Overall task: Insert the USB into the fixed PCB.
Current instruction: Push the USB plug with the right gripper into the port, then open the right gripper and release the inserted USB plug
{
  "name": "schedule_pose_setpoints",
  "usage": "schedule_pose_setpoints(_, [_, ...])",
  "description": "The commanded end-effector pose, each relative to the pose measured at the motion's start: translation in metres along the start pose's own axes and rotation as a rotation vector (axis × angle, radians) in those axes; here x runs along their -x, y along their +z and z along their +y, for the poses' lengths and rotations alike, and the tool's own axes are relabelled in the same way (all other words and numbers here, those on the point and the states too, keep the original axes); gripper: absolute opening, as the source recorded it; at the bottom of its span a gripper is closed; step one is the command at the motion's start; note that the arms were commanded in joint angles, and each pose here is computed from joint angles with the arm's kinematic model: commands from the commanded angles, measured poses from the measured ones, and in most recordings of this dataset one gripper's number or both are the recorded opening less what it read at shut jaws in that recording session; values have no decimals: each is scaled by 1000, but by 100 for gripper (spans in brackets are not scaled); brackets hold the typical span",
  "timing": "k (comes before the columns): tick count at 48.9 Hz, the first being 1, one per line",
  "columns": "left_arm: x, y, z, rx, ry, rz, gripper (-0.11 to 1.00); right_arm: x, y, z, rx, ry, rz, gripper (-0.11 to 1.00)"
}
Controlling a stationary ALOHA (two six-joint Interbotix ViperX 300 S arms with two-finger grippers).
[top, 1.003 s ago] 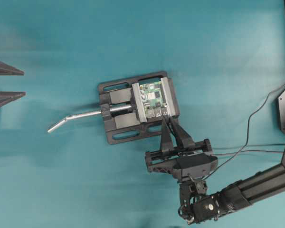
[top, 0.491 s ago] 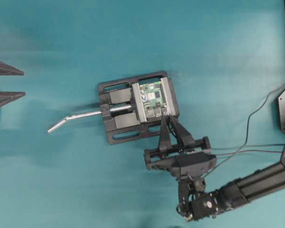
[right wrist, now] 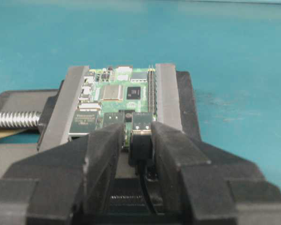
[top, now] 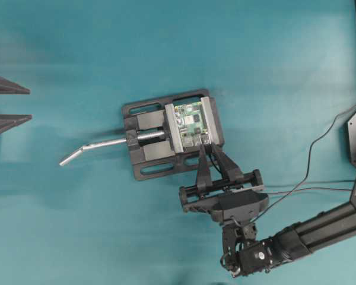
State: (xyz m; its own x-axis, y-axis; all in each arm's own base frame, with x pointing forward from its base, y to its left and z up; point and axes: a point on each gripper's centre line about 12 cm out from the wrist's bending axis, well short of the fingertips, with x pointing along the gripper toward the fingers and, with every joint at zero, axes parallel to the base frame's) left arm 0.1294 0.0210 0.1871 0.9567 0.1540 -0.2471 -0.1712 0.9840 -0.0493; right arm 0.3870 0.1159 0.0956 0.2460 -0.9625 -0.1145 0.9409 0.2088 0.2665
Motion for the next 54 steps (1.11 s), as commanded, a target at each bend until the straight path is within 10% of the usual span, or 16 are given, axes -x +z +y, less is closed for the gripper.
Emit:
schedule_pose_setpoints(1, [0, 9, 0, 3, 0, -21, 68, 4, 16, 7, -42, -2, 12, 38])
schedule_pose_setpoints(20, [0, 9, 0, 1, 0, -20, 68, 16, 14, 2, -18, -3, 45, 42])
schedule_pose_setpoints(33, [0, 9, 0, 1, 0, -20, 68, 16, 19, 1, -16, 26, 104, 77])
schedule_pose_setpoints(54, [0, 9, 0, 3, 0, -18, 68, 20, 84, -4, 90, 133, 211, 79])
